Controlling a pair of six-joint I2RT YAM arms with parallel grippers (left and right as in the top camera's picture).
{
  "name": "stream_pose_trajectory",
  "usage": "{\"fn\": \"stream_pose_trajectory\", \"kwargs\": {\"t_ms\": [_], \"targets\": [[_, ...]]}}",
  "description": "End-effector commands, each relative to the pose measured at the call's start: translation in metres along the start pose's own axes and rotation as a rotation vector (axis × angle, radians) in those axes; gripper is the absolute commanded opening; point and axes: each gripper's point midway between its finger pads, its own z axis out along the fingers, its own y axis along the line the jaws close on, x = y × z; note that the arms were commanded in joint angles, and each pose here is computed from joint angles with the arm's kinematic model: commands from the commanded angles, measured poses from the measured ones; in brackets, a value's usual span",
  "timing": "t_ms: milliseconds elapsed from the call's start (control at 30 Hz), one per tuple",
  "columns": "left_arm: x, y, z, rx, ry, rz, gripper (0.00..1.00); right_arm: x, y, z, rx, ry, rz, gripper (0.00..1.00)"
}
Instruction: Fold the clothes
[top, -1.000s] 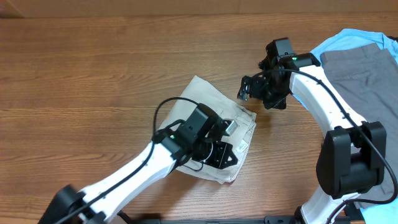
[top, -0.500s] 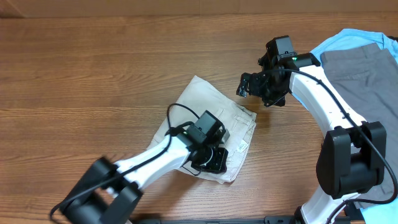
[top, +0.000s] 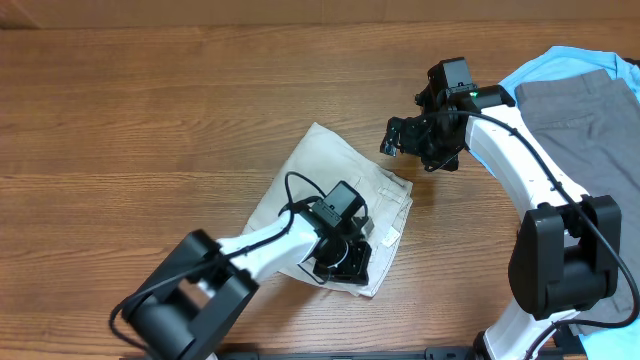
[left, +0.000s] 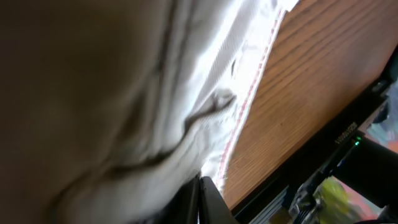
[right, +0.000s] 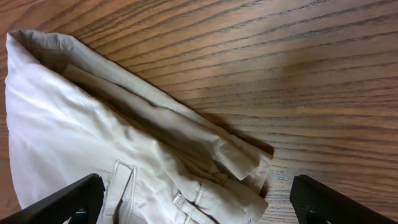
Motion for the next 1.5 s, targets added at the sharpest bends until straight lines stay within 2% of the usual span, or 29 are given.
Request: {"fn": "stream_pose_trajectory", "kwargs": {"t_ms": [0, 100, 233, 300, 400, 833, 1000, 1100, 1233, 1367, 1400, 1467], "targets": [[-0.015, -0.010, -0.047, -0.012, -0.152, -0.008, 0.04, -0.007, 0.000, -0.004, 0.001, -0.023, -0.002, 1.00], [-0.006, -0.008, -0.070, -0.035, -0.186, -0.055, 0.04, -0.007, 0.000, -0.005, 0.000, -0.023, -0.002, 1.00], [0.010, 0.020, -0.083, -0.186, -0.201, -0.146, 0.05, -0.007, 0.000, -0.004, 0.001, -0.023, -0.002, 1.00], [0.016, 0.037, -0.083, -0.270, -0.197, -0.185, 0.14, -0.007, 0.000, -0.004, 0.001, -0.023, -0.002, 1.00], [0.022, 0.050, -0.077, -0.314, -0.177, -0.221, 0.16, -0.007, 0.000, -0.004, 0.001, -0.023, -0.002, 1.00], [0.004, 0.086, -0.038, -0.391, -0.153, -0.304, 0.11, -0.007, 0.000, -0.005, 0.000, -0.023, -0.002, 1.00], [0.007, 0.116, -0.032, -0.466, -0.110, -0.373, 0.04, -0.007, 0.000, -0.005, 0.000, -0.023, -0.002, 1.00], [0.002, 0.147, -0.051, -0.543, -0.139, -0.444, 0.04, -0.007, 0.000, -0.005, 0.000, -0.023, -0.002, 1.00], [-0.014, 0.203, -0.102, -0.650, -0.249, -0.584, 0.04, -0.007, 0.000, -0.005, 0.000, -0.023, -0.002, 1.00], [-0.044, 0.240, -0.146, -0.600, -0.380, -0.669, 0.12, -0.007, 0.000, -0.005, 0.000, -0.023, -0.002, 1.00], [-0.054, 0.246, -0.157, -0.572, -0.414, -0.664, 0.20, -0.007, 0.000, -0.004, 0.001, -0.023, -0.002, 1.00], [-0.074, 0.252, -0.181, -0.496, -0.473, -0.635, 0.45, -0.007, 0.000, -0.004, 0.001, -0.023, -0.002, 1.00]]}}
